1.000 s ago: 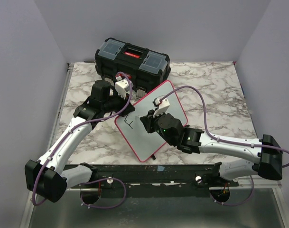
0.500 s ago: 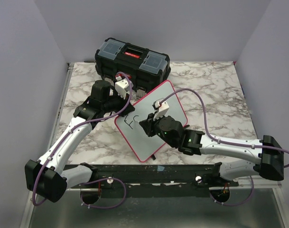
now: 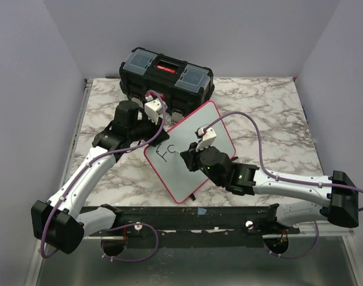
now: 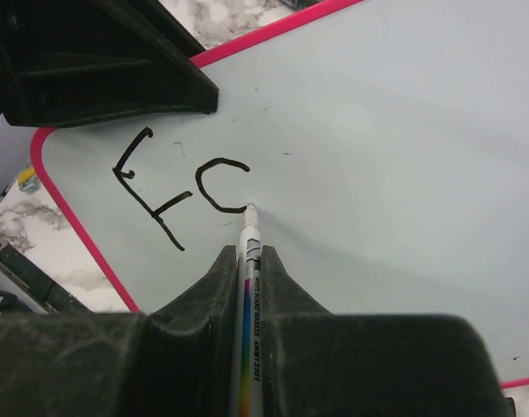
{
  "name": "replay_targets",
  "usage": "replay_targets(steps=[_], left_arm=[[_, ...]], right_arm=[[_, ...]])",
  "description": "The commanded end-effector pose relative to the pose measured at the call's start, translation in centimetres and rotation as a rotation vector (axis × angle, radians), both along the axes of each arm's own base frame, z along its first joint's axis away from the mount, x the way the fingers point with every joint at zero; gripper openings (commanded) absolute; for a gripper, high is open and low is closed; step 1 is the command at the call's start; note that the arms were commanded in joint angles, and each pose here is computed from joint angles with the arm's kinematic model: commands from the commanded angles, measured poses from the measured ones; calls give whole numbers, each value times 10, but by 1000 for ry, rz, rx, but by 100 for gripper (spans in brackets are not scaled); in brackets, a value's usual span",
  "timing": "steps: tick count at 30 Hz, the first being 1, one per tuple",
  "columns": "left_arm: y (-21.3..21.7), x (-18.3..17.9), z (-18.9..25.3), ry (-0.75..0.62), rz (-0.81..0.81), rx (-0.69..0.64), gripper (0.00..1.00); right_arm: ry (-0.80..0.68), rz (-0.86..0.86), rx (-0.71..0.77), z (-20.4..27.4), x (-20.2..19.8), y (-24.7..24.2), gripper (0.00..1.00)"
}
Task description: Write a sentence on the whiteboard
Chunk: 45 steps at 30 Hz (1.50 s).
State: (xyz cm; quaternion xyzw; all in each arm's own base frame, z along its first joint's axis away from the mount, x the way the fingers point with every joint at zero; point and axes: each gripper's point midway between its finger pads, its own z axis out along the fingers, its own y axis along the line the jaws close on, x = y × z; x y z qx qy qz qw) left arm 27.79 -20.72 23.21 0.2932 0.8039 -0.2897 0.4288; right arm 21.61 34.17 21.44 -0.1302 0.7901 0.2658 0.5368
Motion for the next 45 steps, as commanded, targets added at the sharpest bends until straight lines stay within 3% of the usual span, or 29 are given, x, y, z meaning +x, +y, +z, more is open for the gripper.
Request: replay_targets(steps=[1,18,45], left_arm=[[4,7,10,-89,2,33,0],[3,6,9,-85,-6,34,0],[3,5,12,-93,-6,31,0]], right_arm=[[-15,-84,-46,0,10,-11,1],[-54,-66,-45,19,20,11,1],[3,-143,-94,-16,11,-29,1]])
